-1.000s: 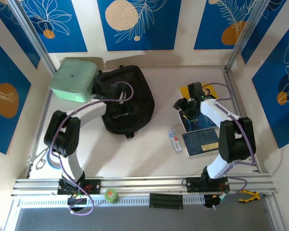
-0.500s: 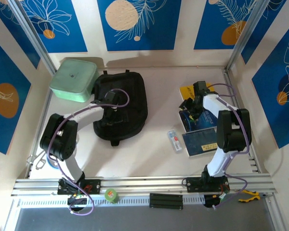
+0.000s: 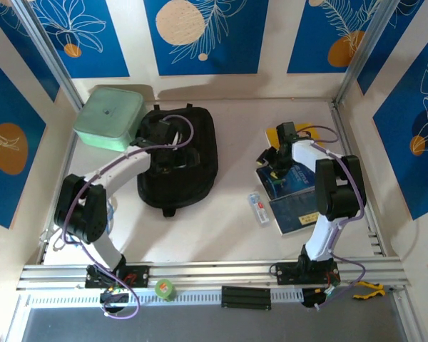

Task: Pack the student bag
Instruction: Move the book to the middle-right of the table, then pick up the book at the center of the table.

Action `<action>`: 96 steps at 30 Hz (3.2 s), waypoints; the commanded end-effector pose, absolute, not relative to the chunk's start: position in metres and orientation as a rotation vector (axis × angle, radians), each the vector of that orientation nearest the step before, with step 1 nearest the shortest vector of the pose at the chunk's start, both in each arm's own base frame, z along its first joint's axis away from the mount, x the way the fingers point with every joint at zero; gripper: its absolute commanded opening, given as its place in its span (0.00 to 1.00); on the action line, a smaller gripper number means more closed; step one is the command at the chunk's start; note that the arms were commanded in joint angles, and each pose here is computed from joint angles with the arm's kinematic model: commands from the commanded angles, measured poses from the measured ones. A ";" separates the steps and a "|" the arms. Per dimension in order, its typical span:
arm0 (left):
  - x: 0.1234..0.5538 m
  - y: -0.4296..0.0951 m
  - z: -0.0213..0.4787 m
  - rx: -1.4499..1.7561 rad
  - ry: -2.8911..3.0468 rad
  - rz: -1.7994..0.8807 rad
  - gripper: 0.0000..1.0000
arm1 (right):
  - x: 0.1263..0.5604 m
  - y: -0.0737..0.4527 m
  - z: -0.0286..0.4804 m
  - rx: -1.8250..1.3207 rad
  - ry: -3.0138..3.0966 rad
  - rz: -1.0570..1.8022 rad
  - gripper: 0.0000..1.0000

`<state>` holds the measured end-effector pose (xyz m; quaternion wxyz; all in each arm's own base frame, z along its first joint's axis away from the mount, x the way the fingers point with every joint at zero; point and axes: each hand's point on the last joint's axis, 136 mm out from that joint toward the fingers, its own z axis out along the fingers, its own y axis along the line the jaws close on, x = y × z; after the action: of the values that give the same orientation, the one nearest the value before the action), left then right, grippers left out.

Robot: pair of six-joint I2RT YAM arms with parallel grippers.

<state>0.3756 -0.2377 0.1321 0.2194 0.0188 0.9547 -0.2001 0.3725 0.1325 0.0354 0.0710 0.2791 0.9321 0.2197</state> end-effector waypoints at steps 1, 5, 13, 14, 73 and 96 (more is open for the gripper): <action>0.377 -0.276 0.134 0.185 2.637 -0.636 0.98 | 0.347 0.179 0.030 0.793 2.897 0.886 0.60; 0.377 -0.315 0.133 0.294 2.635 -0.717 0.96 | 0.358 0.185 0.053 0.750 2.810 0.982 0.54; 0.360 -0.377 0.121 0.609 2.656 -0.759 0.86 | 0.343 0.106 0.089 1.018 2.615 0.796 0.54; 0.359 -0.382 0.115 0.620 2.667 -0.772 0.84 | 0.335 0.097 0.086 1.057 2.612 0.759 0.55; 0.269 -0.409 -0.049 1.018 3.030 -0.488 0.10 | 0.308 0.114 0.065 1.216 2.636 0.843 0.15; 0.362 -0.409 0.130 0.630 2.697 -0.808 0.57 | 0.335 0.111 0.134 0.603 2.461 1.015 0.00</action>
<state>0.3397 -0.4278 0.0925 0.0987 0.2567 0.9264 -0.2571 0.3243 0.0936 0.0973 0.1623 0.3015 0.8905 0.2998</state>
